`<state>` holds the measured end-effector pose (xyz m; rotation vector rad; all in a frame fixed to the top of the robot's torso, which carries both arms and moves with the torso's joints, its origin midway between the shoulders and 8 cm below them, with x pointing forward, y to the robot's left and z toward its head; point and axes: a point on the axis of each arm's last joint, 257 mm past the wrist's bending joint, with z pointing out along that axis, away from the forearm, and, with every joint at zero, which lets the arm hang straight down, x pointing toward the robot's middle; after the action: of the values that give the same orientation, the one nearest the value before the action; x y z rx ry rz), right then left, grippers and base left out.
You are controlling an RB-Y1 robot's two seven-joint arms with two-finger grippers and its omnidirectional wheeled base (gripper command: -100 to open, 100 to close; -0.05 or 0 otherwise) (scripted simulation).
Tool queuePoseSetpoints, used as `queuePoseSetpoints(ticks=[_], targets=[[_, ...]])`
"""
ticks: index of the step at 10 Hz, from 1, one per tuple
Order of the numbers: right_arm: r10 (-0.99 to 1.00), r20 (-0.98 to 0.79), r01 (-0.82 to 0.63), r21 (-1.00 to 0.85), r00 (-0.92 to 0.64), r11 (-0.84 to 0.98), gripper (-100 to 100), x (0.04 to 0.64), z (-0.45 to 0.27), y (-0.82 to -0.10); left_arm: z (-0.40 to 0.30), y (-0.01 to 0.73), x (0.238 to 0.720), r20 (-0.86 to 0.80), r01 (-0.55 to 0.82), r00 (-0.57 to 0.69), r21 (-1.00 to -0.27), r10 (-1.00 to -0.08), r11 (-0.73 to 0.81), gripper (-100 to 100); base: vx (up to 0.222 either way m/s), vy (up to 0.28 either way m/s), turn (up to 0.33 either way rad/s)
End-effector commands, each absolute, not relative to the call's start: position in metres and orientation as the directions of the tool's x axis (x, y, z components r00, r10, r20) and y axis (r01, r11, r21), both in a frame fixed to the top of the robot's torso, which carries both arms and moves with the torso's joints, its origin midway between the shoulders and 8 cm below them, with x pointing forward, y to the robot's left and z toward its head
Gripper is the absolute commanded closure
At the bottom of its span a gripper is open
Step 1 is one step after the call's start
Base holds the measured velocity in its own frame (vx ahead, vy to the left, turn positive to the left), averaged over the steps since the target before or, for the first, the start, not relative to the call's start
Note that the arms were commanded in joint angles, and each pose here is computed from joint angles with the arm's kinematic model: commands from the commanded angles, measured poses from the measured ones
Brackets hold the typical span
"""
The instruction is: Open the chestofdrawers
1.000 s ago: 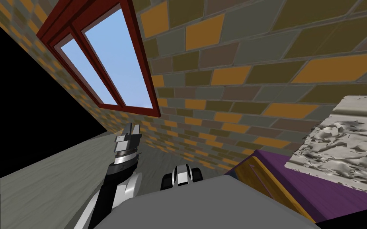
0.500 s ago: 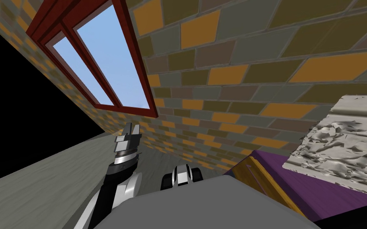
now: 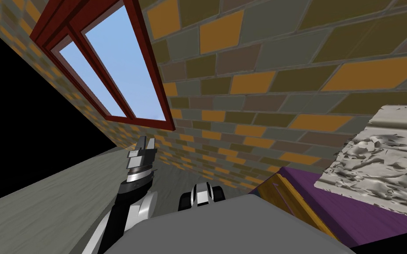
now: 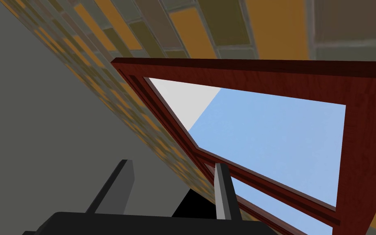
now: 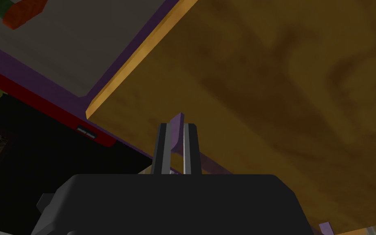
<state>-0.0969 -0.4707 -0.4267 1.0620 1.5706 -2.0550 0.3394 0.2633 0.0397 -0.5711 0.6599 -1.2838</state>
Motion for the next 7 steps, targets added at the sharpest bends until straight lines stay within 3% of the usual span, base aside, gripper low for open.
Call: queuePoseSetpoints(ticks=[1,7], targets=[[0.168,-0.735,0.669,-0.671,-0.657,-0.319,100,-0.093,-0.428,-0.459,0.040,0.263,0.339,-0.126,0.673,0.151,-0.713,-0.980,0.196,0,0.019,0.029,0.008],[0.171,-0.735,0.670,-0.672,-0.656,-0.315,100,-0.092,-0.425,-0.440,0.040,0.263,0.339,-0.126,0.673,0.151,-0.713,-0.980,0.196,0,0.018,0.014,0.009]])
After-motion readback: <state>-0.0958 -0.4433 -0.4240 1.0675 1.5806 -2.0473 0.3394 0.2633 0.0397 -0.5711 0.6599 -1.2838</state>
